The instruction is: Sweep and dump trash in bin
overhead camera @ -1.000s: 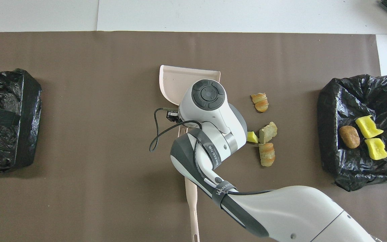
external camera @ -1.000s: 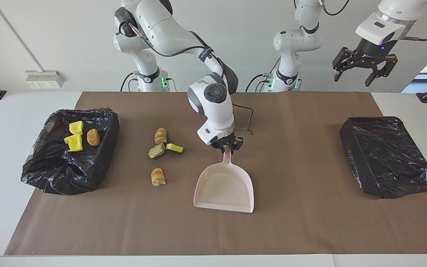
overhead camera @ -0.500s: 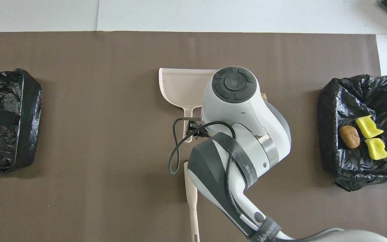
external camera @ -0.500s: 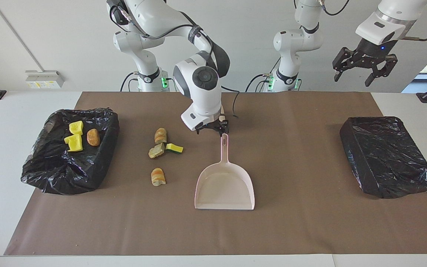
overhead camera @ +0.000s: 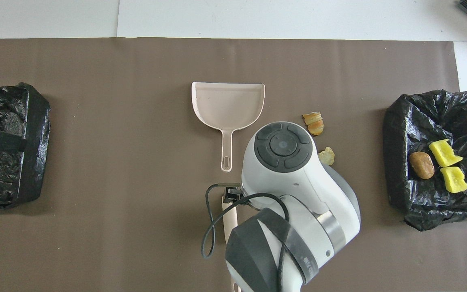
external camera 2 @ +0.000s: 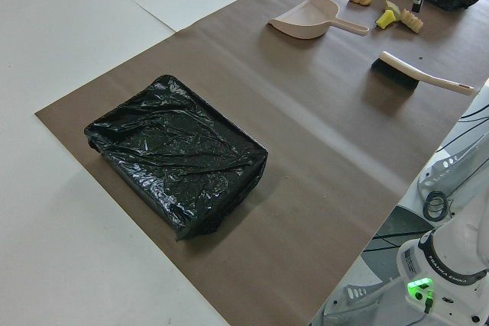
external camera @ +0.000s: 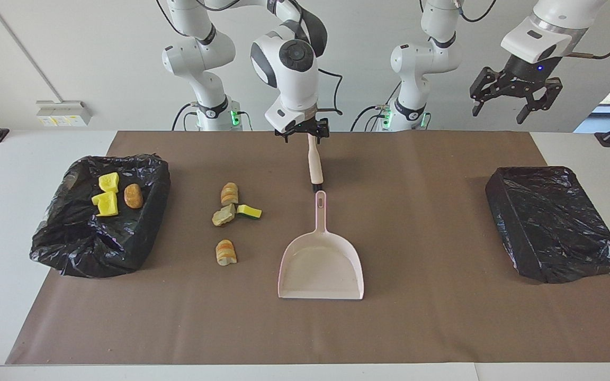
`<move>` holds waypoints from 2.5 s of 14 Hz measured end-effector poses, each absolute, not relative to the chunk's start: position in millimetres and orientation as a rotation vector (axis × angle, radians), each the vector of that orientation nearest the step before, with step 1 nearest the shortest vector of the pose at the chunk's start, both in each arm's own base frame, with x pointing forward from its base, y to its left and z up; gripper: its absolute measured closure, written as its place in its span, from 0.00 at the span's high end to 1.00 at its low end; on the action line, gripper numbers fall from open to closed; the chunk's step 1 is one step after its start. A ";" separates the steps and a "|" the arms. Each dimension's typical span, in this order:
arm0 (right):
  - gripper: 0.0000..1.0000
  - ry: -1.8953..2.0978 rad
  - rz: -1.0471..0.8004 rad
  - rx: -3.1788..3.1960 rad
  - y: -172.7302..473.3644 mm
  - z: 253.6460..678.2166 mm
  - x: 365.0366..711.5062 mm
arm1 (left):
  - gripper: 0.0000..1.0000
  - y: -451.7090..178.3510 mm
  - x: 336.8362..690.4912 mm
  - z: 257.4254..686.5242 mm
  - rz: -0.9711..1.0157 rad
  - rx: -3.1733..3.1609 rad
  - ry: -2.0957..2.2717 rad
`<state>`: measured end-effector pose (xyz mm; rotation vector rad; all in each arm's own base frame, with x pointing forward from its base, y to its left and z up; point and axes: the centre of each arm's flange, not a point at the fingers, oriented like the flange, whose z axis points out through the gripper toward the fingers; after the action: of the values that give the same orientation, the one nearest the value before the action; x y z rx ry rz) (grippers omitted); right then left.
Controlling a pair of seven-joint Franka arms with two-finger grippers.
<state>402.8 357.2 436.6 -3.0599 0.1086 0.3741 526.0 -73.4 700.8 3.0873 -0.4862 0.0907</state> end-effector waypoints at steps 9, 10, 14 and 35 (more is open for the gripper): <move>1.00 -0.029 0.444 -3.073 385.6 334.5 297.3 | 1.00 -216.3 587.2 585.1 0.208 2.990 -0.688; 1.00 -0.039 0.453 -3.080 385.7 330.3 292.0 | 1.00 -233.6 590.4 567.2 0.196 2.980 -0.711; 0.85 -0.040 0.460 -3.084 384.6 328.0 290.2 | 1.00 -315.4 581.9 485.3 0.181 2.952 -0.711; 0.26 0.125 0.544 -3.152 242.3 395.9 379.8 | 0.37 -420.1 530.0 350.8 0.242 3.040 -0.436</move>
<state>379.8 242.3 395.9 -3.1522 0.1249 0.5435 530.0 -420.1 350.8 3.0402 -0.4357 0.2420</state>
